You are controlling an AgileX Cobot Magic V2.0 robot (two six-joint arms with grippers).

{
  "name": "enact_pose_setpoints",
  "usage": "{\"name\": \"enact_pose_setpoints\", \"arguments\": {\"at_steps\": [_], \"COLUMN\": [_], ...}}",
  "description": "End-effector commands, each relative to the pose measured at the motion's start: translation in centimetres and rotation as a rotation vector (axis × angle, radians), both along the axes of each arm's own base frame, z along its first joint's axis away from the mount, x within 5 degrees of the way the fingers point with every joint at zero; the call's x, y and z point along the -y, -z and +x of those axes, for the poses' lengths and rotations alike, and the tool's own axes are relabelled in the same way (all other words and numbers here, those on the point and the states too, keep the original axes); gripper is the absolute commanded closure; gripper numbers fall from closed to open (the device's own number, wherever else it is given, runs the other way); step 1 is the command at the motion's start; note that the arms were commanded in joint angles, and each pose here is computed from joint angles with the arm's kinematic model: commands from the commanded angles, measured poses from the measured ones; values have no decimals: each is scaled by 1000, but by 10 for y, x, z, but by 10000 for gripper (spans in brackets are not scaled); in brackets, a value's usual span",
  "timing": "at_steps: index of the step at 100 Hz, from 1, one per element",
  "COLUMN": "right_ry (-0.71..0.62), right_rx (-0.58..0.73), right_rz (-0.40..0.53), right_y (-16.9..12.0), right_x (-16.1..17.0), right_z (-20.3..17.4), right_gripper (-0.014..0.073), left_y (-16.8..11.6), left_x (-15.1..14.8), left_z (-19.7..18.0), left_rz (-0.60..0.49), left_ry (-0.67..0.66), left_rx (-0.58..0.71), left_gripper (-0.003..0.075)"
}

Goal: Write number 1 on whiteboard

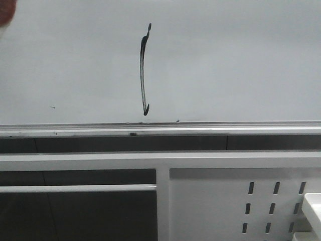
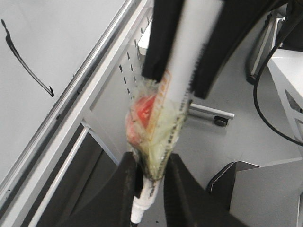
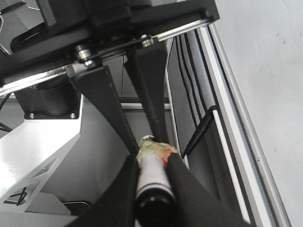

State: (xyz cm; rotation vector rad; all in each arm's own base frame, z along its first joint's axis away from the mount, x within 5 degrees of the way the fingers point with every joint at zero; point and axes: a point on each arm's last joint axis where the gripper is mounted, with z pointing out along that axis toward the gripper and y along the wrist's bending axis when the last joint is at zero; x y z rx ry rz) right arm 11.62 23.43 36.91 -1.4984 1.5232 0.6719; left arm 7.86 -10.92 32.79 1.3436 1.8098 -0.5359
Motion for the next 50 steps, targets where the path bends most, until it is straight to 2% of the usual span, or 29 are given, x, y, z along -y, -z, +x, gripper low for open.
{"name": "enact_pose_setpoints", "arguments": {"at_steps": [1,9,21,28,35,50], "right_ry": [22,24,40,51,60,102], "right_rx": [13,14,27,35,63,139], "right_rz": [121,123,143,156,160,169], "right_y": [-24,-24,-26,-28,-32,-45], "right_x": [2,2,1,3,8,31], "right_z": [-3,-2,-1,1,1,3], "right_gripper": [595,487,239,146,110,113], "left_y": [-16,-16,-18,-20,-24,-30], "left_x": [4,4,4,5,6,8], "left_z": [8,8,9,11,13,20], "left_rz": [-113,-113,-128,-153,-199,-347], "left_ry": [-64,-64,-74,-86,-109,-188], "left_rx": [49,49,64,77,94,113], "left_gripper": [740,740,740,740,740,740]}}
